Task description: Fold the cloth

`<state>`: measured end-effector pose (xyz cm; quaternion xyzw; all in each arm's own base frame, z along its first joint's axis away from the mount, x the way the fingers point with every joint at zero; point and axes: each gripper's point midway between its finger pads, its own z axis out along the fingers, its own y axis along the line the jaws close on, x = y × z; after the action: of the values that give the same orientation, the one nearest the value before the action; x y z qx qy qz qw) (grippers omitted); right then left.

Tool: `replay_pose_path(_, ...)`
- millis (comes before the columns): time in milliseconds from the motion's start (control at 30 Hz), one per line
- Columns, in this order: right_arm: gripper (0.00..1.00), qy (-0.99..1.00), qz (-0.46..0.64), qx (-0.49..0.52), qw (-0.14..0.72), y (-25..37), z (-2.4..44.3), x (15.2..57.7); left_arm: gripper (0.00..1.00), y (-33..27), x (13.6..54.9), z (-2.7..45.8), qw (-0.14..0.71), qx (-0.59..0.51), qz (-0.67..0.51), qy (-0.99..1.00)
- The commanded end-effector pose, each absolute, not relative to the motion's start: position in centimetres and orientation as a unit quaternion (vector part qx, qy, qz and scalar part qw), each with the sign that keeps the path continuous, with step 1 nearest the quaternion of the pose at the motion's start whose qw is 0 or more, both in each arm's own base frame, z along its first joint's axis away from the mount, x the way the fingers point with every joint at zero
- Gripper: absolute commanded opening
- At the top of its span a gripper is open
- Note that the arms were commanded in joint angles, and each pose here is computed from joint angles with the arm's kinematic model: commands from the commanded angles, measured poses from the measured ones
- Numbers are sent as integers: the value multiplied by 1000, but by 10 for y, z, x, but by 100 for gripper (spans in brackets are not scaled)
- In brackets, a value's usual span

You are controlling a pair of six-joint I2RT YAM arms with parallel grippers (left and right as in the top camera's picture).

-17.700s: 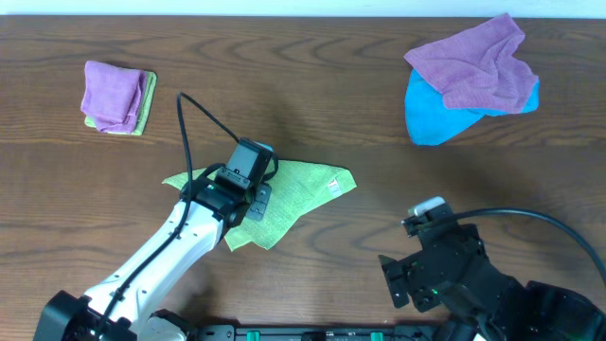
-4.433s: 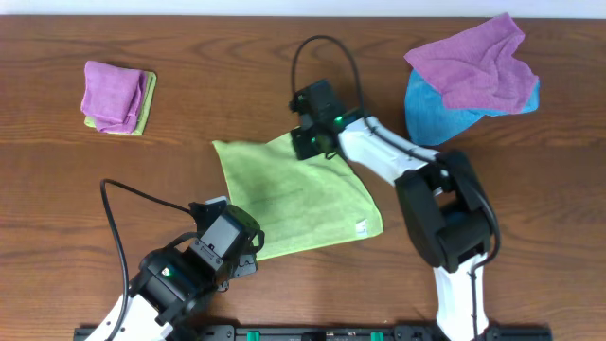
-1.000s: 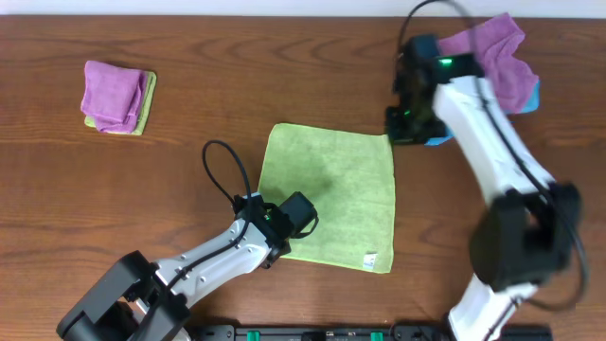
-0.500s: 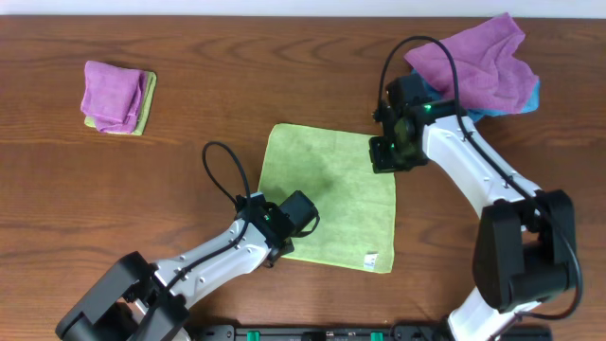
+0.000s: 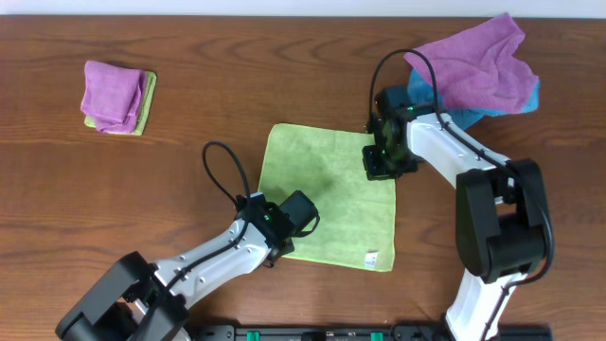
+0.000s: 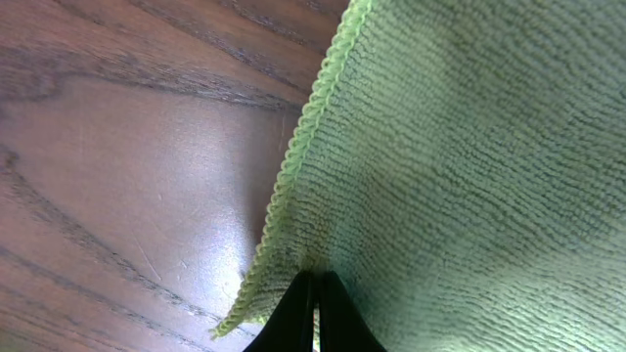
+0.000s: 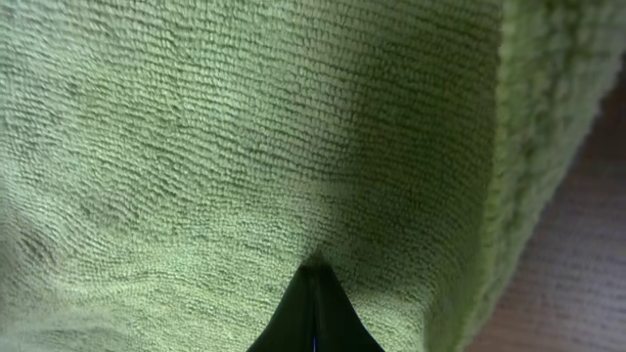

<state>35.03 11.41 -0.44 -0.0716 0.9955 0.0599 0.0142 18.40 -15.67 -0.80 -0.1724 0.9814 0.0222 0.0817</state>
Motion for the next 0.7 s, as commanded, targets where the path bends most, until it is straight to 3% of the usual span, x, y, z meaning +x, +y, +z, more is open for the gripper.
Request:
replay_pose_path(0, 2, 996, 44, -77, 11, 115, -22, 352, 6, -161, 153, -29, 7, -170, 15, 985)
replay_pose_path(533, 1, 995, 44, -63, 57, 109, -20, 383, 6, -170, 142, -29, -28, -180, -6, 983)
replay_pose_path(667, 1, 996, 44, -63, 43, 110, 3, 386, 6, -161, 150, -27, -2, -180, 12, 984)
